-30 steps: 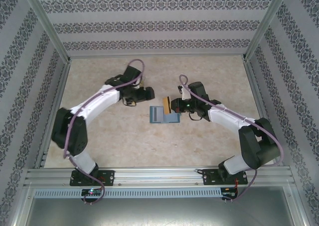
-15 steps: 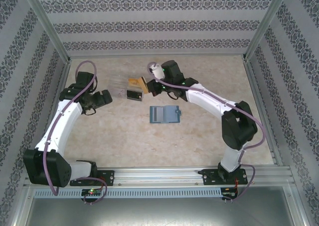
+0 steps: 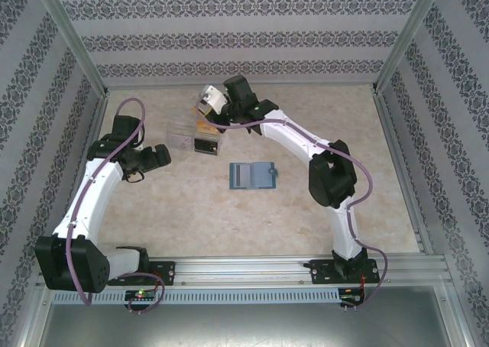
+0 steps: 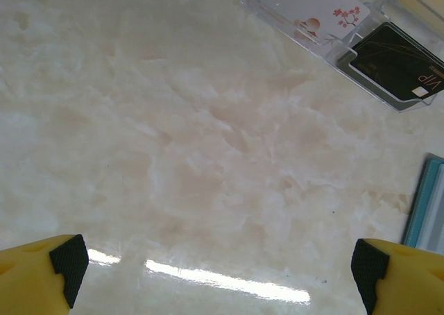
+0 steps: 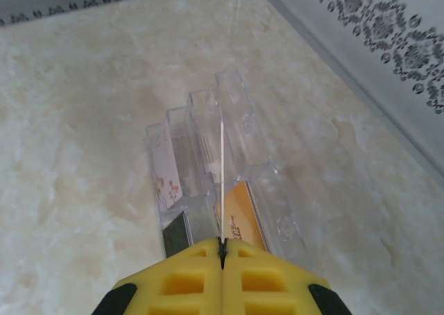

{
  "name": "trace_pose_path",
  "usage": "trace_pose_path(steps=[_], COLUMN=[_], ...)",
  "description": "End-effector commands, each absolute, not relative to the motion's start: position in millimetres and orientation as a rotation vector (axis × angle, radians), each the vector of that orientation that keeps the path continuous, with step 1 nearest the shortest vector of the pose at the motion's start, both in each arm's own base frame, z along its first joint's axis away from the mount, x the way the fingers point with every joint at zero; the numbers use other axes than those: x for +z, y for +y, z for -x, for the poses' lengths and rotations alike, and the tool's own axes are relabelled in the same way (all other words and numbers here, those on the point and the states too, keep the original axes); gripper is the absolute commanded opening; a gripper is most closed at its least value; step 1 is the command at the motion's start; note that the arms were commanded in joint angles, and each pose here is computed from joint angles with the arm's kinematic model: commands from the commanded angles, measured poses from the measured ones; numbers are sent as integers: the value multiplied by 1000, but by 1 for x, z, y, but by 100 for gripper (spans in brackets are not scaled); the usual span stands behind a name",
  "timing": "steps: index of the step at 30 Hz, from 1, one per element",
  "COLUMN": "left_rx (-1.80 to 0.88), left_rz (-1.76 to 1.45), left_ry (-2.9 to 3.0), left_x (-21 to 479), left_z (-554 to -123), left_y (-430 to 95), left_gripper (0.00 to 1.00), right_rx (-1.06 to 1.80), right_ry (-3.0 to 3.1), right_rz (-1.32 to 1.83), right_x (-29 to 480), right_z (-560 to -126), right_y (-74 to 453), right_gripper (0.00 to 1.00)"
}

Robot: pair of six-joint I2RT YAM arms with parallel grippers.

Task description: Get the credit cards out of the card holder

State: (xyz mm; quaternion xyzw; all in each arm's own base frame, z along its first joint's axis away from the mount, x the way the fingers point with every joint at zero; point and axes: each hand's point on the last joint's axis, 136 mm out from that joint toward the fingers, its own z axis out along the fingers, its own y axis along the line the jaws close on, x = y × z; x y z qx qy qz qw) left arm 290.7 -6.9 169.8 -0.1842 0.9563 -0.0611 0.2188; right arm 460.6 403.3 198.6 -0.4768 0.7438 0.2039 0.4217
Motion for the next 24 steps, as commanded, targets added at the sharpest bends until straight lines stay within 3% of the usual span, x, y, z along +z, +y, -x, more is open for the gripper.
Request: trace_pose_path(steps=[1,13,24], left_rx=[-188,-194,-214], left_rz=[495,507,512], left_ry=[2666,2682,2694], left_x=[166,162,158], left_z=[-285,-284,-284], left_y=[-7,-5,-6], left_gripper=[99,100,99], right_rx=[445,345,308], right_ry=[1850,1923,1964], right_rz=[1301,1384,1481], right_x=[180,138,131], right_z=[-468,-492,-476], right_y=[404,392,374], right_gripper=[0,0,0])
